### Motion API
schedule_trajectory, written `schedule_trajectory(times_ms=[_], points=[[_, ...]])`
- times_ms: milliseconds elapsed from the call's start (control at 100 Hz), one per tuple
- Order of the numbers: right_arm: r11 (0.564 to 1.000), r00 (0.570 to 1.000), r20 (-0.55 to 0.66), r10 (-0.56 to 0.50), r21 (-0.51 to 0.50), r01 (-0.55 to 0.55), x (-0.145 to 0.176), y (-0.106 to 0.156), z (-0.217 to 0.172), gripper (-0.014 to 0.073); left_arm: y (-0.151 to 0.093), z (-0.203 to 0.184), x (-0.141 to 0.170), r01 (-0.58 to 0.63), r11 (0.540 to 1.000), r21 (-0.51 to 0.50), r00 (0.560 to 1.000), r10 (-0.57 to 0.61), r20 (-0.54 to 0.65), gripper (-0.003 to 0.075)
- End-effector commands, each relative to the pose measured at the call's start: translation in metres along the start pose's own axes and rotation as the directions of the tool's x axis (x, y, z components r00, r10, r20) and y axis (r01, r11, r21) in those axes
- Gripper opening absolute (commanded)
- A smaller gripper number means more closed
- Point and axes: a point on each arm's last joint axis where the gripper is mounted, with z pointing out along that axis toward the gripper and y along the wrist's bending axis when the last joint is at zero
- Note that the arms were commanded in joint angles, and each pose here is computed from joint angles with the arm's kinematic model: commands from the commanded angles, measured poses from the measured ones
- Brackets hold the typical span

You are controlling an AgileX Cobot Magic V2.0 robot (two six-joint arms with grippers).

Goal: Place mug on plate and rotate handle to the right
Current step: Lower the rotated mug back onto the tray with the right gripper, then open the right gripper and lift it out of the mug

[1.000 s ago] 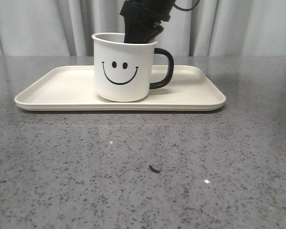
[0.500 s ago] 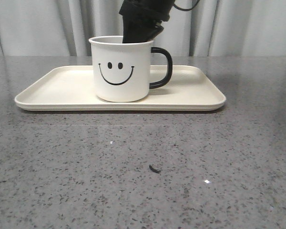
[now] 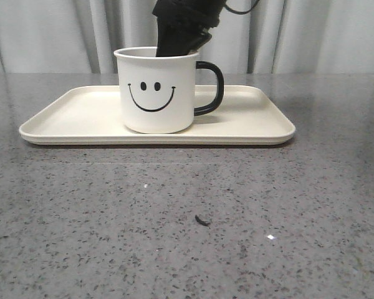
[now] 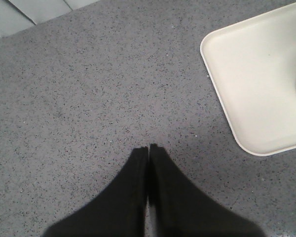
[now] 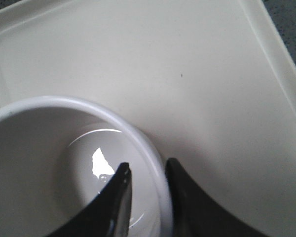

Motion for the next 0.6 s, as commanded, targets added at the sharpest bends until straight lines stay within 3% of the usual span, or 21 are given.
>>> schedule_trajectory(times_ms=[0, 220, 410, 590], points=[[0.999, 0.999, 0.033, -0.032, -0.042, 0.033, -0.008, 0.019, -0.038, 0.0198, 0.005, -0.013, -0.007, 0.017, 1.000, -0.018, 0.995, -0.015, 0.101, -0.0019], [0.999, 0.998, 0.042, -0.036, -0.036, 0.038, -0.010, 0.021, -0.043, 0.0201, 0.005, -0.013, -0.007, 0.017, 1.000, -0.018, 0.995, -0.015, 0.101, -0.0019], [0.999, 0.997, 0.064, -0.049, -0.021, 0.050, -0.012, 0.026, -0.056, 0.0281, 0.005, -0.013, -0.007, 0.017, 1.000, -0.018, 0.995, -0.015, 0.101, -0.0019], [0.998, 0.994, 0.089, -0.063, -0.003, 0.064, -0.014, 0.032, -0.071, 0.0282, 0.005, -0.013, -0.007, 0.017, 1.000, -0.018, 0.995, -0.015, 0.101, -0.0019]])
